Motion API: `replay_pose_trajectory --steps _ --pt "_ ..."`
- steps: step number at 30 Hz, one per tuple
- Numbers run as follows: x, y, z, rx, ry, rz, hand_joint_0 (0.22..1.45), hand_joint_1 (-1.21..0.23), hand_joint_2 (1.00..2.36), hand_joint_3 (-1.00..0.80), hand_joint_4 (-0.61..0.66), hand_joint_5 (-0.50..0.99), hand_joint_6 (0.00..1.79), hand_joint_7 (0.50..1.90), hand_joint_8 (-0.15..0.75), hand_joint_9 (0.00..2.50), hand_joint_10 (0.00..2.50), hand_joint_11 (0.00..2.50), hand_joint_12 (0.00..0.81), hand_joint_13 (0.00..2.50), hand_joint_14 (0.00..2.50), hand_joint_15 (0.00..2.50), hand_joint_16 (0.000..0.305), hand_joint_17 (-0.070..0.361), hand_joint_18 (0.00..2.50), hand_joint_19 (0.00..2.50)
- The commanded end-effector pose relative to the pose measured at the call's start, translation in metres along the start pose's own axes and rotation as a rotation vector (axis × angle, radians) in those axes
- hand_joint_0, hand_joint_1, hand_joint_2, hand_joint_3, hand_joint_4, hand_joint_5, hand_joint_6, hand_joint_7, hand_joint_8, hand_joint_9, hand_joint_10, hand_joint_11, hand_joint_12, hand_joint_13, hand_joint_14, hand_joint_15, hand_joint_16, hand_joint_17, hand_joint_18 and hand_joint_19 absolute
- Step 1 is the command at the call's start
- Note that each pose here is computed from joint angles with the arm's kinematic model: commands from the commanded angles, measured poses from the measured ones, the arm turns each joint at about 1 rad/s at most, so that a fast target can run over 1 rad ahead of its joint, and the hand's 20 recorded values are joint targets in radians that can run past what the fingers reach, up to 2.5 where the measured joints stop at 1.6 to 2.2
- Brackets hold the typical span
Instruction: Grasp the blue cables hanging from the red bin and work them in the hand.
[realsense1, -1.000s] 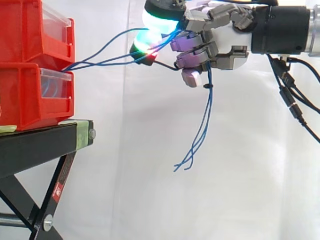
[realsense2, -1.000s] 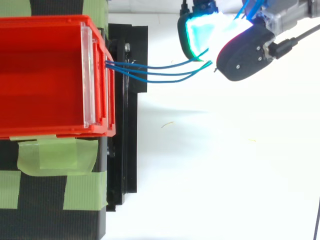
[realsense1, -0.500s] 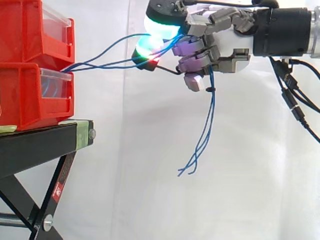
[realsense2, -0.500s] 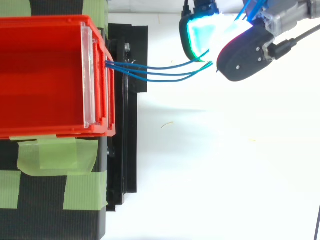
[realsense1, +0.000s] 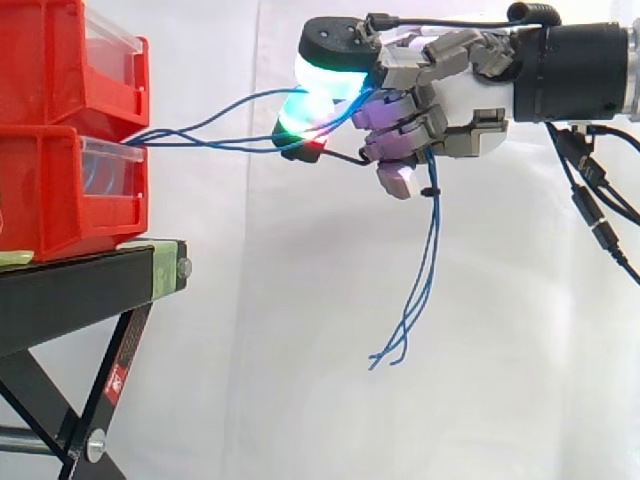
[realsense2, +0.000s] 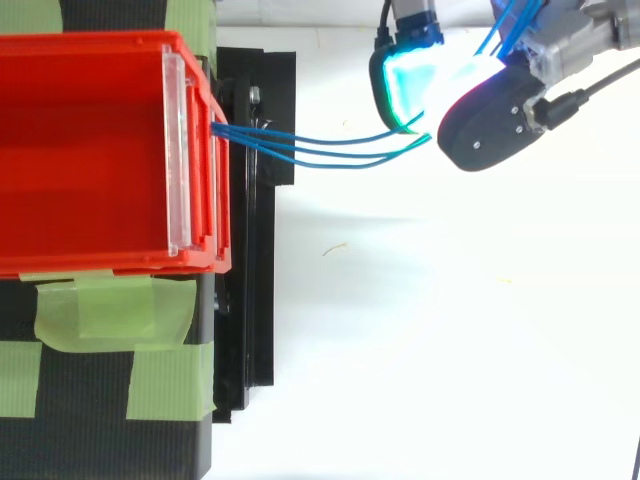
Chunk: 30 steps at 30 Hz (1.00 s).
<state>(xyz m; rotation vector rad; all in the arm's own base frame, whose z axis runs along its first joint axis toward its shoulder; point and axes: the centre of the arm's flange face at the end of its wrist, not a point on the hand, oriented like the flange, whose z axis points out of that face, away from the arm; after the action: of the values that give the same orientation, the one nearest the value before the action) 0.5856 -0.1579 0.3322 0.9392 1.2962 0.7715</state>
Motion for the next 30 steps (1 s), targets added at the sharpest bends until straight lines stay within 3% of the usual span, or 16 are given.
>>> replay_pose_trajectory --steps 1,30 --pt "0.0007 0.0003 0.0000 0.000 0.002 0.000 0.87 -0.75 1.02 -0.40 0.14 0.78 0.00 1.49 0.271 1.12 2.50 2.50 0.431 1.17 2.50 1.62 0.048 0.108 1.40 0.82" --pt "-0.0002 -0.0001 -0.0001 0.001 0.000 0.000 0.87 -0.74 1.02 -0.40 0.14 0.77 0.02 1.50 0.272 1.12 2.50 2.50 0.429 1.17 2.50 1.61 0.047 0.107 1.40 0.86"
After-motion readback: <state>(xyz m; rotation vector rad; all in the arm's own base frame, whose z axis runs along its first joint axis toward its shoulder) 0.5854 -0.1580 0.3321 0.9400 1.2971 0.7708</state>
